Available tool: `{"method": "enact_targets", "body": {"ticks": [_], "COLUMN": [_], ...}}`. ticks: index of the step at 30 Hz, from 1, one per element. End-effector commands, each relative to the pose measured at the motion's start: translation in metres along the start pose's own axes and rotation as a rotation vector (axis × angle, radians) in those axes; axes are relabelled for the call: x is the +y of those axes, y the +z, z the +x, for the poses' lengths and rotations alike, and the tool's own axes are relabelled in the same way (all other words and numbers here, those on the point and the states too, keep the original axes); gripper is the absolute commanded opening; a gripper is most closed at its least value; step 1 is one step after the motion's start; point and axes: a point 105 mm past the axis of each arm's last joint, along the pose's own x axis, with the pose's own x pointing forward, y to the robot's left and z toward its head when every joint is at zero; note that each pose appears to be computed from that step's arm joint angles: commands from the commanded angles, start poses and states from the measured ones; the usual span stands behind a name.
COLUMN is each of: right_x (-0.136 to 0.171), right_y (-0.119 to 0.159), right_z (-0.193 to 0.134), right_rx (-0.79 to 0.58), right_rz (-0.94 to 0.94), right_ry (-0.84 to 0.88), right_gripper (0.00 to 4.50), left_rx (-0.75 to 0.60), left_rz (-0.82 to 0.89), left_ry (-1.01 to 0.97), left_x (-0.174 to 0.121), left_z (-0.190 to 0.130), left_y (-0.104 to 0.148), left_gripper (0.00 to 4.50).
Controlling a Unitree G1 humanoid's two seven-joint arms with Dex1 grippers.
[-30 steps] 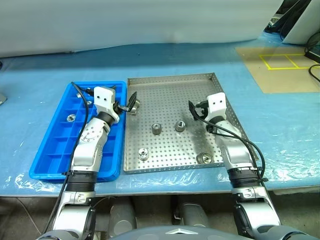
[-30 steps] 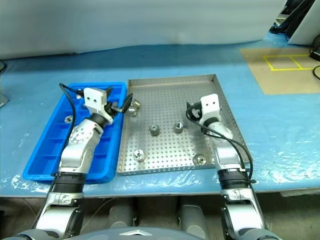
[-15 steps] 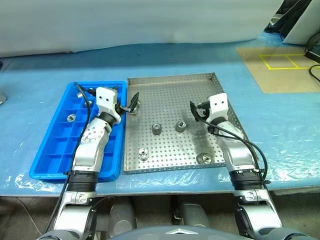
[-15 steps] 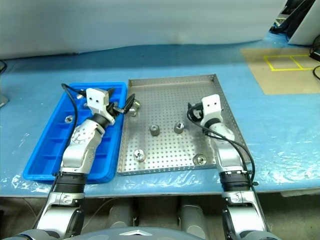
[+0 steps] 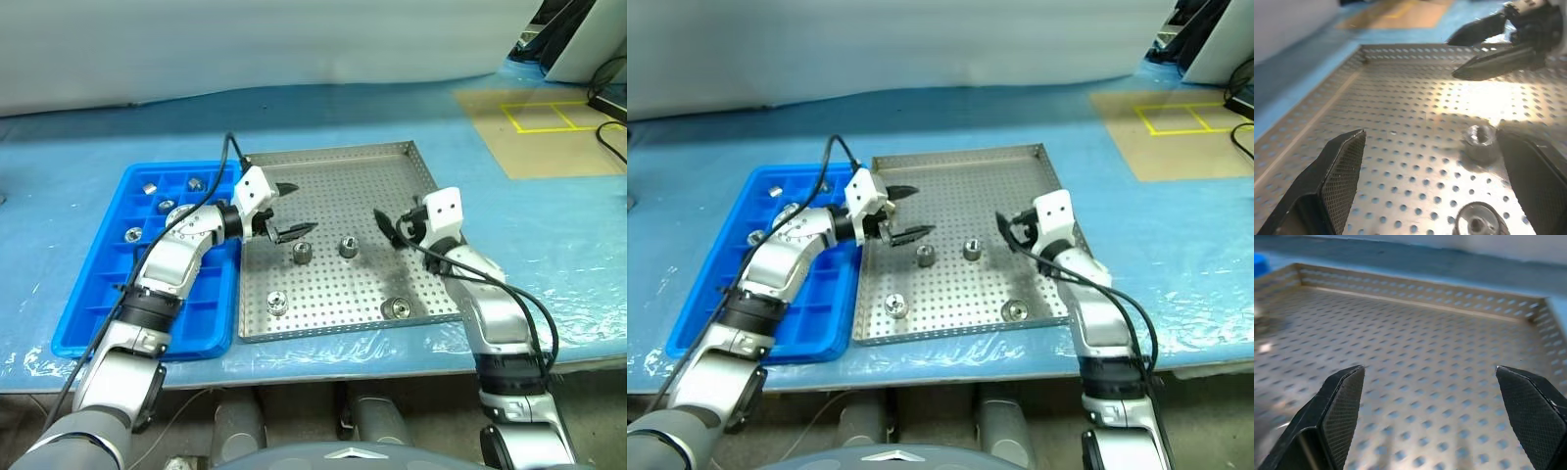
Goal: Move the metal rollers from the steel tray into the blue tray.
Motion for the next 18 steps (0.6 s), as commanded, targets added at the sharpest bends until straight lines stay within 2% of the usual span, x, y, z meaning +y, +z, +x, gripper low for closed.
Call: {"method": "enact_targets", "body": {"ticks": [1, 7, 11, 18], "right_x": [0.011, 0.029, 0.050, 0.057], "right_y": [0.017, 0.010, 0.000, -0.028], "right_z": [-0.016, -0.040, -0.060, -0.074], "right_rx": [-0.030, 0.025, 0.084, 0.133], "right_rz": [-0.007, 0.039, 0.107, 0.084], "right_ry": [0.096, 0.221, 0.363, 0.329], "right_gripper": [4.49, 4.49, 4.49, 4.49], "left_rx": [0.071, 0.085, 0.098, 0.171], "left_rz": [0.070, 0.073, 0.061, 0.081], "left_ry": [-0.089, -0.144, -0.169, -0.255], "left_x": [-0.001, -0.007, -0.012, -0.024], "left_z": [0.003, 0.019, 0.028, 0.026], "left_y": [-0.013, -0.025, -0.032, -0.048], "left_gripper": [4.50, 4.50, 4.50, 4.50]}}
